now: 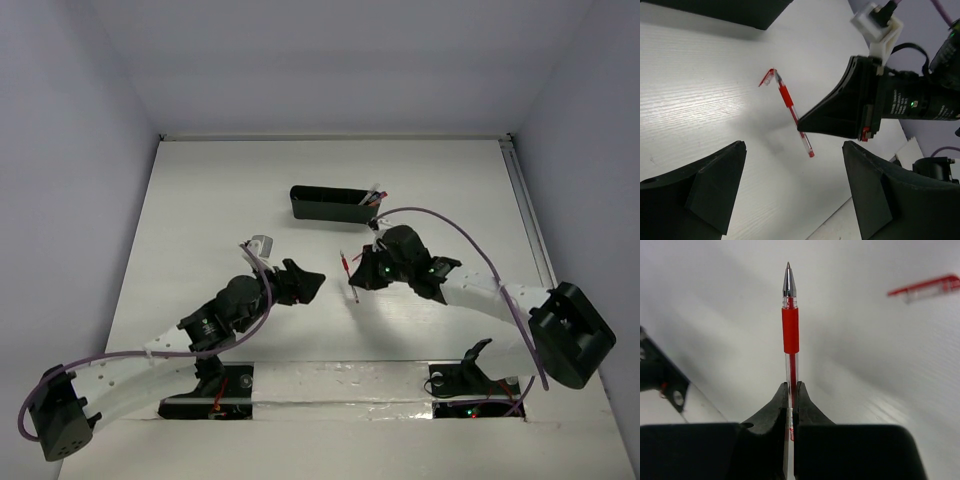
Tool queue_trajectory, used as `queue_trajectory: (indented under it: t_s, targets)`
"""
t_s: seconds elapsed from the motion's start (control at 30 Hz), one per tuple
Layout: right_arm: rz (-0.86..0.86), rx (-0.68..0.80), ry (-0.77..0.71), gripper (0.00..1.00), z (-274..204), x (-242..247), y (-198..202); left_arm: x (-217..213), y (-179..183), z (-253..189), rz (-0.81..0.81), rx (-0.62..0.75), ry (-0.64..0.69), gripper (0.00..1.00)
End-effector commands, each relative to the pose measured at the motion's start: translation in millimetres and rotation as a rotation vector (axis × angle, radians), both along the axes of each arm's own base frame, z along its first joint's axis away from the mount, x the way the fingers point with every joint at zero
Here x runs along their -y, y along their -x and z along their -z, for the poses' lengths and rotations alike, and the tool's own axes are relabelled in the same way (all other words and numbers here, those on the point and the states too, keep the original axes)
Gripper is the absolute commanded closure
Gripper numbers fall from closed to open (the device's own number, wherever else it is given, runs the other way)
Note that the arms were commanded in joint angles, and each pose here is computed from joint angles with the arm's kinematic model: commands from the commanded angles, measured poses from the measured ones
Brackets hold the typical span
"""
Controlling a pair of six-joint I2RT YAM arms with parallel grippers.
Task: Sort the stationery into containers
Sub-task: Pick up the pen from the center of the board.
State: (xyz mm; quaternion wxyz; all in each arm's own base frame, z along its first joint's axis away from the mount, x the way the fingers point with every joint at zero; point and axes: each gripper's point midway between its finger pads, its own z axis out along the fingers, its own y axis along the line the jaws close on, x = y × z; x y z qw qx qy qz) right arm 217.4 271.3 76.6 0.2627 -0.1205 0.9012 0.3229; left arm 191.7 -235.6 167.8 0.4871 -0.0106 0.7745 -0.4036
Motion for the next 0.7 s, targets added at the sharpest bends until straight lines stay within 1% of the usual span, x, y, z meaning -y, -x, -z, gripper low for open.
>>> queue_trajectory:
  t_s: [0.0, 0.07, 0.2, 0.3, 0.37, 0.47, 0.5, 0.57, 0.6, 0.67]
  targets:
    - [-0.001, 0.138, -0.243, 1.00, -61, -32, -19, 8, 5, -14, 0.038, -0.009, 0.058, 0.25]
    - [-0.006, 0.178, -0.307, 1.00, -77, -40, -24, 12, 6, -16, 0.059, -0.018, 0.065, 0.26]
    - [-0.018, 0.194, -0.410, 1.00, -94, -57, -27, 20, 7, -18, 0.093, -0.025, 0.106, 0.26]
    - [-0.054, 0.194, -0.455, 1.00, -102, -69, -26, 24, 9, -18, 0.120, -0.027, 0.145, 0.27]
    - [-0.068, 0.192, -0.464, 1.00, -103, -72, -26, 22, 7, -16, 0.107, -0.033, 0.151, 0.28]
    - [-0.105, 0.170, -0.472, 1.00, -101, -77, -17, 18, 1, -15, 0.083, -0.028, 0.156, 0.32]
    - [-0.116, 0.159, -0.478, 1.00, -100, -79, -13, 19, 1, -16, 0.085, -0.023, 0.164, 0.36]
    - [-0.131, 0.152, -0.497, 1.00, -100, -79, -8, 19, -2, -9, 0.079, -0.034, 0.152, 0.40]
    - [-0.130, 0.138, -0.506, 1.00, -99, -79, -6, 20, -2, -10, 0.083, -0.031, 0.156, 0.44]
    - [-0.150, 0.125, -0.521, 1.00, -96, -80, 3, 23, -3, -4, 0.089, -0.045, 0.143, 0.46]
